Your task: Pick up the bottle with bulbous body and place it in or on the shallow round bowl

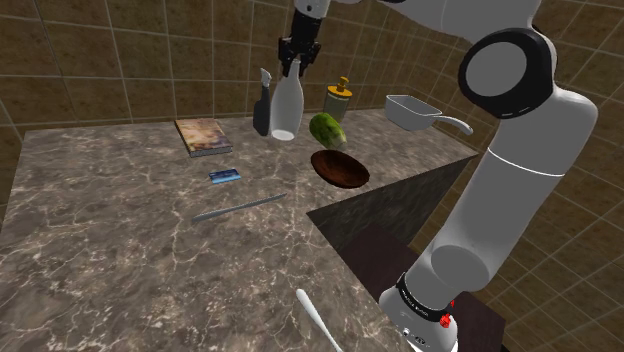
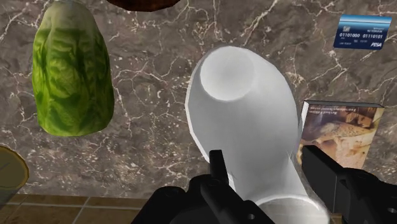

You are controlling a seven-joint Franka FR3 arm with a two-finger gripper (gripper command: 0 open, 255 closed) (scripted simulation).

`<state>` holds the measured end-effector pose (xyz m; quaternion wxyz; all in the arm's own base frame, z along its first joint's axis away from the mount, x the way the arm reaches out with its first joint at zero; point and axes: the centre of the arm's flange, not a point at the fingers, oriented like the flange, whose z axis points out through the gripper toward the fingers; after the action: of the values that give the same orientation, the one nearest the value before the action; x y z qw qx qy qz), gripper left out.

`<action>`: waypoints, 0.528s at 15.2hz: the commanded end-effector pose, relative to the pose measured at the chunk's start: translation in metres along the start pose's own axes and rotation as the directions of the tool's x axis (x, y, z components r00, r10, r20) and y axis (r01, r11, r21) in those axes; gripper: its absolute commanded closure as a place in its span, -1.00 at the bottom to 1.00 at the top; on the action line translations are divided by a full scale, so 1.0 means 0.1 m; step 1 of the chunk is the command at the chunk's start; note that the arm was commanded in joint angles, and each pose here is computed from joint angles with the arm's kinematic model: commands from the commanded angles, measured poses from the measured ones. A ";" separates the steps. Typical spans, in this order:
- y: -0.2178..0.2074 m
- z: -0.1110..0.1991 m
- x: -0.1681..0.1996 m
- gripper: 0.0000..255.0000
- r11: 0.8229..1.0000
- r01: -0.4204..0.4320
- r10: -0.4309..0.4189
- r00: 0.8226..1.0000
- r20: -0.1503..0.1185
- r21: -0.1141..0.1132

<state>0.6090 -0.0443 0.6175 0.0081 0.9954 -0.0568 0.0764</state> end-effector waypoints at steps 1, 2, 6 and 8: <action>0.00 -0.11 0.00 1.00 1.000 0.000 0.000 1.000 0.000 0.000; 0.00 -0.16 0.01 1.00 1.000 0.000 0.000 1.000 0.000 0.000; 0.00 -0.37 0.04 1.00 1.000 0.000 0.000 1.000 0.000 0.000; 0.06 -0.48 -0.05 1.00 1.000 0.000 0.000 1.000 0.000 0.000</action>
<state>0.6028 -0.0461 0.6570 0.0082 0.9954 -0.0568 0.0762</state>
